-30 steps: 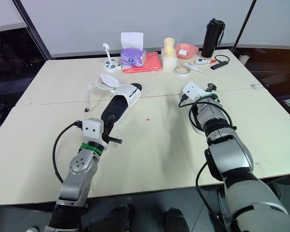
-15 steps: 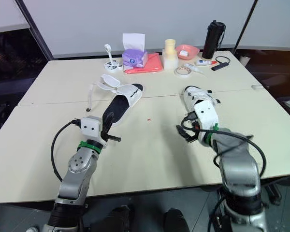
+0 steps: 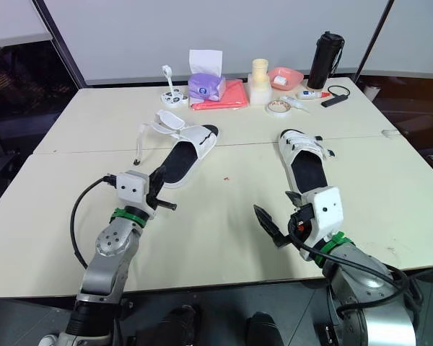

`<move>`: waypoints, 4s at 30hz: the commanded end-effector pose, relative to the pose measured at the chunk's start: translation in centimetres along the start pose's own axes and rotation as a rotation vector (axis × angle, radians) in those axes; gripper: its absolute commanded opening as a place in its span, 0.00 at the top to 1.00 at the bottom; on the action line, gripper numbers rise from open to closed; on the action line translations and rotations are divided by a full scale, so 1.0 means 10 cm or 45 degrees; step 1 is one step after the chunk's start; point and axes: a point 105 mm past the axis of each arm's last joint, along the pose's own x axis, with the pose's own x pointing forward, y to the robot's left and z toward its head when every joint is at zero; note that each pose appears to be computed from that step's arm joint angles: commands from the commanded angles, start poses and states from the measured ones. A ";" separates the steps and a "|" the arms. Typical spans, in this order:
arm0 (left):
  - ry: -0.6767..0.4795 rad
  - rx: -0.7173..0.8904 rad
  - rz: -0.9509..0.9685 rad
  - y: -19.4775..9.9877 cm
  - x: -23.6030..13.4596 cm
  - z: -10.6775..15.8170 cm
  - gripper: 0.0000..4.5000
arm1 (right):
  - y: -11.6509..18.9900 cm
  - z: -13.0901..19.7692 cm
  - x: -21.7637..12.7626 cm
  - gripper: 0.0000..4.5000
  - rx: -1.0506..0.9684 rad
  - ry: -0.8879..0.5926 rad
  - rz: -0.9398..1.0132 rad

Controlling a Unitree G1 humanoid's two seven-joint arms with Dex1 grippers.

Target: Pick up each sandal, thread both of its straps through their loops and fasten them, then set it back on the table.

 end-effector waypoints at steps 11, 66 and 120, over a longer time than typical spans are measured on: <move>-0.115 0.297 -0.137 0.20 0.50 0.40 1.00 | 0.13 0.05 0.07 0.01 -0.133 -0.115 0.016; 0.166 1.683 -0.403 -0.20 1.48 -0.14 0.99 | 0.11 0.09 0.14 0.00 -0.193 -0.133 -0.052; -0.649 1.315 -1.758 -0.88 -0.13 -0.39 0.09 | -0.30 0.16 0.00 0.00 -0.338 -0.036 -0.066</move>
